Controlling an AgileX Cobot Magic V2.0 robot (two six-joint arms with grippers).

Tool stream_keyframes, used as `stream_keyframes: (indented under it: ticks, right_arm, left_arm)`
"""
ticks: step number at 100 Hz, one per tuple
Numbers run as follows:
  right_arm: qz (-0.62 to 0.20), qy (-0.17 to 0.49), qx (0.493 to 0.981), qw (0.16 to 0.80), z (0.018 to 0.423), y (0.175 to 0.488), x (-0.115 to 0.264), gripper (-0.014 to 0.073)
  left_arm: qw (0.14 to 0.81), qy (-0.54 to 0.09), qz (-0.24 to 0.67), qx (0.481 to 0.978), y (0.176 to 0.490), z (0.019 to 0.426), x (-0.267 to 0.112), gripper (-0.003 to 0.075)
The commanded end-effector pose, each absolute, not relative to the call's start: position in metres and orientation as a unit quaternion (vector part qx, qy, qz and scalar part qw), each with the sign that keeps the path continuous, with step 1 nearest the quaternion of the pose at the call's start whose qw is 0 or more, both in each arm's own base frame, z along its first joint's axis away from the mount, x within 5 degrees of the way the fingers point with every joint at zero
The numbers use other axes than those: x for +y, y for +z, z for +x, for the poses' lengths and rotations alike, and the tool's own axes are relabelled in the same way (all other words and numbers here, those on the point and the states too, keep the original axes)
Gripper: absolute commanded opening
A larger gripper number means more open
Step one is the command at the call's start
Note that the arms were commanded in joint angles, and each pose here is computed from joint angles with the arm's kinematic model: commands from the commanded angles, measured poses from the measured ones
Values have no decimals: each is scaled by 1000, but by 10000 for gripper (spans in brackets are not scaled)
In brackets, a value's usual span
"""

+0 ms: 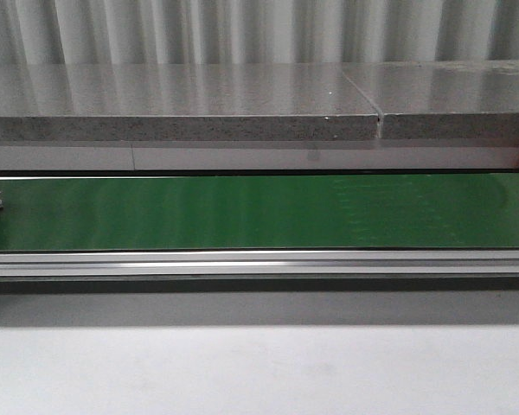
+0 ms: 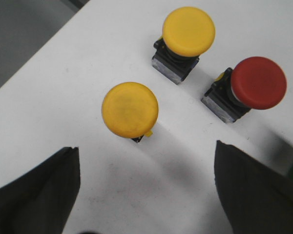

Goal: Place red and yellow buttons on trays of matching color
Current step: 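Grasp the red push-button with the left gripper and set it on the belt, then move the left gripper to a yellow push-button and grasp it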

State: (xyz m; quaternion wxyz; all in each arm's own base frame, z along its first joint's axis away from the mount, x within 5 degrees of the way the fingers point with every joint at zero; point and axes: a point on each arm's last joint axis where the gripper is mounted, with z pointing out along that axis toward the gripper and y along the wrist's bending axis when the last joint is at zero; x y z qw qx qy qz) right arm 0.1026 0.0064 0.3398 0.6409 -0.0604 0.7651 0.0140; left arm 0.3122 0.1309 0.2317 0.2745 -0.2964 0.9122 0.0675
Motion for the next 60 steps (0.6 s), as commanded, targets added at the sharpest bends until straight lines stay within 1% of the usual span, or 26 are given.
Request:
stream_keyframes:
  ticks: [1, 31, 60]
  right_arm:
    - [-45, 9, 742, 668, 102, 353, 4, -69]
    - [-45, 9, 742, 668, 102, 353, 4, -69]
    - [-45, 9, 742, 668, 102, 353, 4, -69]
  left_arm:
    - [324, 68, -296, 896, 248, 322, 137, 544]
    - [322, 78, -287, 899, 239, 346, 148, 544]
    - [296, 83, -282, 909, 217, 362, 155, 544]
